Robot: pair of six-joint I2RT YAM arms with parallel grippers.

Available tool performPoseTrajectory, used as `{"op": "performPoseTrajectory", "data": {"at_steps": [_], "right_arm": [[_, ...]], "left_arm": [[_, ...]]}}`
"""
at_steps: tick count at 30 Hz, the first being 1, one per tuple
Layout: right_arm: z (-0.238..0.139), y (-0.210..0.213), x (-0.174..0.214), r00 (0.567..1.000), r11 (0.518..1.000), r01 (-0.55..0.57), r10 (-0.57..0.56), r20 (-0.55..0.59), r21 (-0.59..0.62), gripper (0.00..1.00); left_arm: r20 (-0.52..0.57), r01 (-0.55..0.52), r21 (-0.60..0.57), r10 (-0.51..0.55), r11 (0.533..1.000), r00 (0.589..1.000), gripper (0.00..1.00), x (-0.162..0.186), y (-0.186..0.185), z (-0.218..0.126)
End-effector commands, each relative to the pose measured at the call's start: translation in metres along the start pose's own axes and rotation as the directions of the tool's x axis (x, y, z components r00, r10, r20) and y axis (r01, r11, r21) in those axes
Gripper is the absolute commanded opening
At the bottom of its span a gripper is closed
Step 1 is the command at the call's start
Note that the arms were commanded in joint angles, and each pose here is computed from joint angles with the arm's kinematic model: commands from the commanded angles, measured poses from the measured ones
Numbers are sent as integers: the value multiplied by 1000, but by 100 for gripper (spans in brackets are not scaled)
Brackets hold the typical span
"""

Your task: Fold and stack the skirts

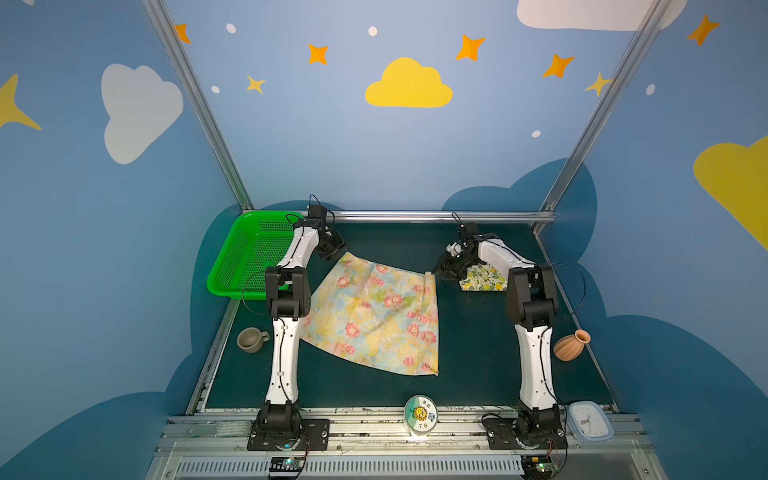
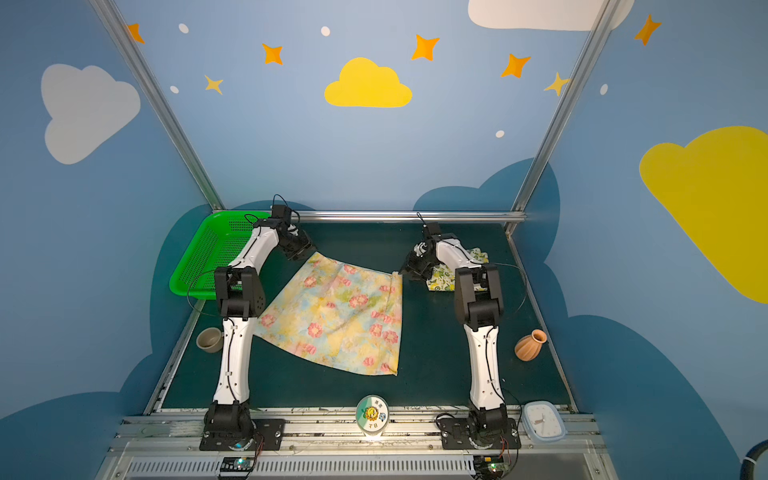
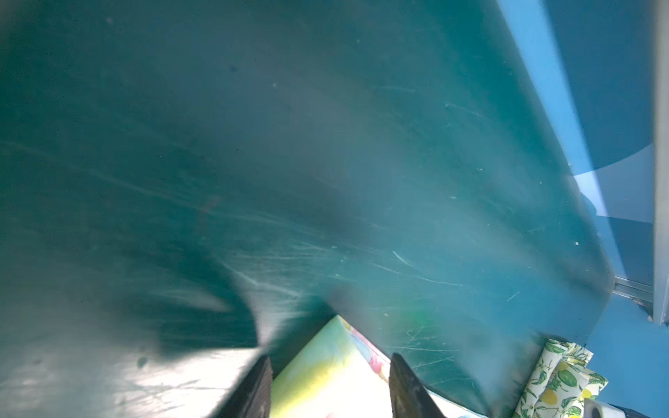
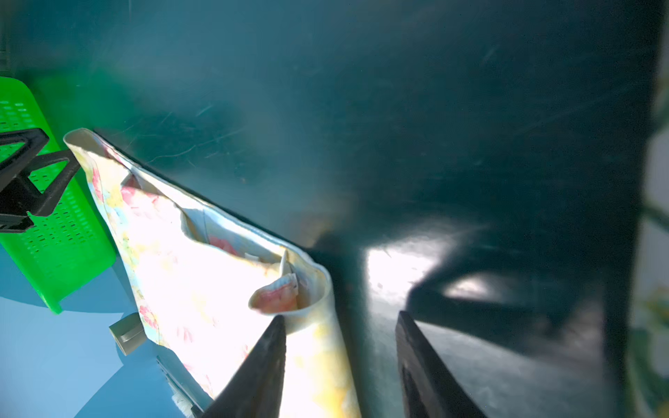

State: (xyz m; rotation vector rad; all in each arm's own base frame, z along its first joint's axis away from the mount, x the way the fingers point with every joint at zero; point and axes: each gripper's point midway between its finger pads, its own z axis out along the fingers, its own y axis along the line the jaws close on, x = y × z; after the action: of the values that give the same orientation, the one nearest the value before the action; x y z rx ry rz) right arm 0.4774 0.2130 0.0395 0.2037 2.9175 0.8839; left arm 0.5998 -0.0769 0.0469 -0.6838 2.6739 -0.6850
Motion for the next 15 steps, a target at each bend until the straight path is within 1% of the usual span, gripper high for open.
{"op": "performPoseTrajectory", "data": {"at_steps": [1,9,15], "right_arm": [[3,11,3,1000,1000,9,-10,-13,-20,49],[3,12,5,1000,1000,10,-11,-16,-27,50],[8,12,2,1000,999,5,-6,-25,-34,49]], "left_arm": [[-22,-21,-7,21,1000,1000,52,6,0,11],[-48,-38,0,38,999,998,47,16,-7,26],[-56,-34,-5,34,999,998,40,19,-5,33]]}}
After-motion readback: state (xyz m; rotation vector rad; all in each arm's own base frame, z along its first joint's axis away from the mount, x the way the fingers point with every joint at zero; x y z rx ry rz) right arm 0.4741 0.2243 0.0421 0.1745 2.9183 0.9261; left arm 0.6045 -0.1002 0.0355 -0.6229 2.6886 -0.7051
